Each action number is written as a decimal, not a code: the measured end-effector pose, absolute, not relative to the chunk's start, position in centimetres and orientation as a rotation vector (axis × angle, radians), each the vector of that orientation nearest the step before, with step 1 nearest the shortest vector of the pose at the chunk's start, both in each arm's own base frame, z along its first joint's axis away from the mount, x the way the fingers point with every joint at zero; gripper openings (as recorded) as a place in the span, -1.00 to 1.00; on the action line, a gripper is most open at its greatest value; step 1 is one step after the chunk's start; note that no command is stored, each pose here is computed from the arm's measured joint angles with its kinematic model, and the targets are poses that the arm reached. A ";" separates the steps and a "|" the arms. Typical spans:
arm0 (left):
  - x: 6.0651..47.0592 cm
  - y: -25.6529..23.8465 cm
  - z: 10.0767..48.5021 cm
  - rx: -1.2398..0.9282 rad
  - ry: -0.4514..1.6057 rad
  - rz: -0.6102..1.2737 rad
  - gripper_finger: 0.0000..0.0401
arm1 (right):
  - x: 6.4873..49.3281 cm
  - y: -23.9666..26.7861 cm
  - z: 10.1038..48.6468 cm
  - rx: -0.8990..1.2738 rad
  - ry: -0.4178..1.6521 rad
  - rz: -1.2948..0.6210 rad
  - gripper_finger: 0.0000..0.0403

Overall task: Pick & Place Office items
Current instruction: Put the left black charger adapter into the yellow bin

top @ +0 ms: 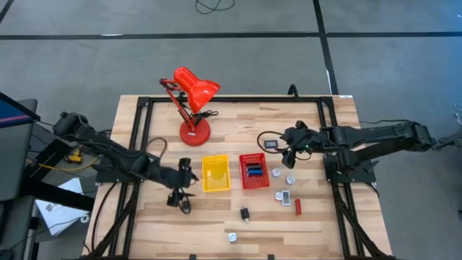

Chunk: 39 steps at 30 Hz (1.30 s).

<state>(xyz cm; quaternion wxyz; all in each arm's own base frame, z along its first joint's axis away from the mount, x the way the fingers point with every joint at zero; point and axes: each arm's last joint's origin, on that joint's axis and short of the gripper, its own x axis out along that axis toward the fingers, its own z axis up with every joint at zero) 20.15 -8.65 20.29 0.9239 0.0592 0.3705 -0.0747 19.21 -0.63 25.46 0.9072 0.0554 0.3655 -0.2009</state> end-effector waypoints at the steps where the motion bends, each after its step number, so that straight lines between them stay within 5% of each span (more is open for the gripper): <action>1: 20.2 -9.1 20.1 0.120 0.794 -0.148 0.39 | 19.2 -0.7 25.5 0.116 0.752 -0.420 0.24; 21: 21.0 -14.1 16.2 0.055 1.162 -0.028 0.39 | 19.2 -0.9 25.4 0.119 0.757 -0.429 0.24; 39: 21.0 -14.2 15.9 0.023 1.172 -0.011 0.39 | 19.2 -0.9 25.4 0.120 0.756 -0.428 0.24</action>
